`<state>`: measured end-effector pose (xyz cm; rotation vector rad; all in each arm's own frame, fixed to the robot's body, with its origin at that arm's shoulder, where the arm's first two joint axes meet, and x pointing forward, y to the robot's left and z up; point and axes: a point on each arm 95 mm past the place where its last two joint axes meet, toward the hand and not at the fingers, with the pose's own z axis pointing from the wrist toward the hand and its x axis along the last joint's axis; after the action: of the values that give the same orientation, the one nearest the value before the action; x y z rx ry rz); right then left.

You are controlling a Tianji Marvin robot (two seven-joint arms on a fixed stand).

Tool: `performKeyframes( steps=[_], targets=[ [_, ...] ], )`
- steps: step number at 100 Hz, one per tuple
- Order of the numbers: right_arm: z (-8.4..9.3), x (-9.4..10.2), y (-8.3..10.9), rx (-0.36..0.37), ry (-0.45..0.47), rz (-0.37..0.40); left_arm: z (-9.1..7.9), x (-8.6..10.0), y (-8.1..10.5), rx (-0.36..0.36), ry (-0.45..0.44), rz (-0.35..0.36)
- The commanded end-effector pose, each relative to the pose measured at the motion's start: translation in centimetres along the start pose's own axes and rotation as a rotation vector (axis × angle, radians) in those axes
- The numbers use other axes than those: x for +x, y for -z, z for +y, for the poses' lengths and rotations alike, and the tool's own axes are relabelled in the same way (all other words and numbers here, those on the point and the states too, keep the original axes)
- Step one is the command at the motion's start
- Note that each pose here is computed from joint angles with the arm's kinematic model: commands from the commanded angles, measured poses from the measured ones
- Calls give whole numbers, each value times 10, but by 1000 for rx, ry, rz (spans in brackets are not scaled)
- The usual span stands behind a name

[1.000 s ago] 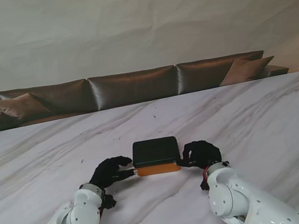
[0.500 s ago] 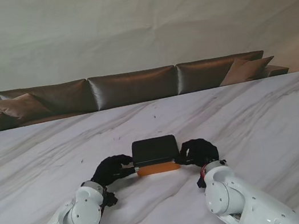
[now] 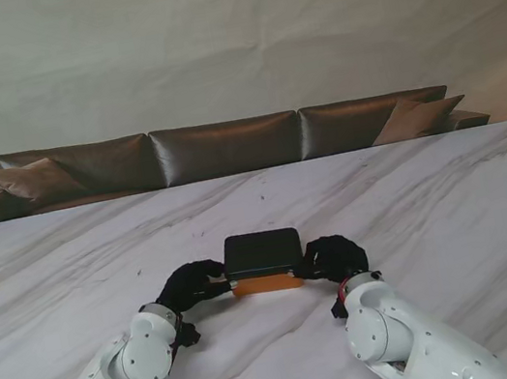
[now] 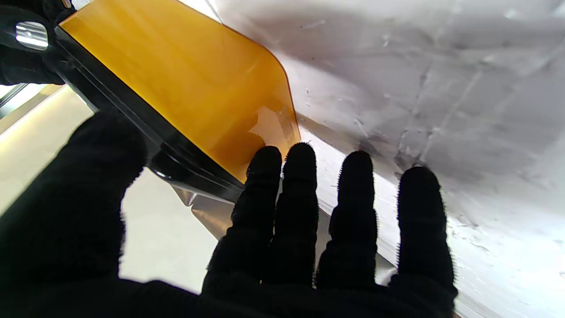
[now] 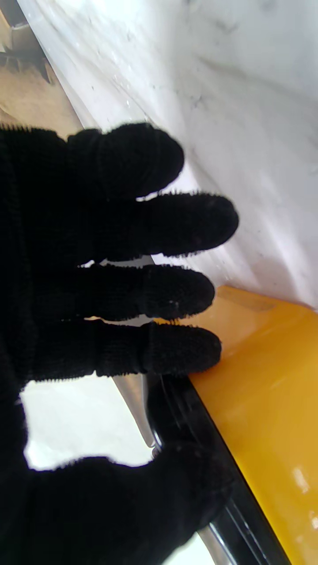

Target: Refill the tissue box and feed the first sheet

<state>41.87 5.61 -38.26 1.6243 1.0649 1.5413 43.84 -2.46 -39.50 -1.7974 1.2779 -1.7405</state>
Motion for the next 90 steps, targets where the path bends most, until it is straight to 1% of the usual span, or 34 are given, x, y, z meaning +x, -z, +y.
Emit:
performKeyframes(
  steps=[1, 22, 56, 70, 90],
  targets=[
    [-5, 7, 1, 15, -14, 14, 14, 0, 2, -38, 7, -2],
    [-6, 7, 1, 34, -11, 19, 17, 1, 1, -32, 14, -11],
    [1, -4, 7, 188, -1, 25, 10, -4, 8, -106, 5, -26],
    [2, -6, 6, 225, -24, 12, 8, -7, 9, -146, 30, -34],
    [5, -8, 3, 240, -44, -12, 2, -8, 10, -153, 77, -52]
  ],
)
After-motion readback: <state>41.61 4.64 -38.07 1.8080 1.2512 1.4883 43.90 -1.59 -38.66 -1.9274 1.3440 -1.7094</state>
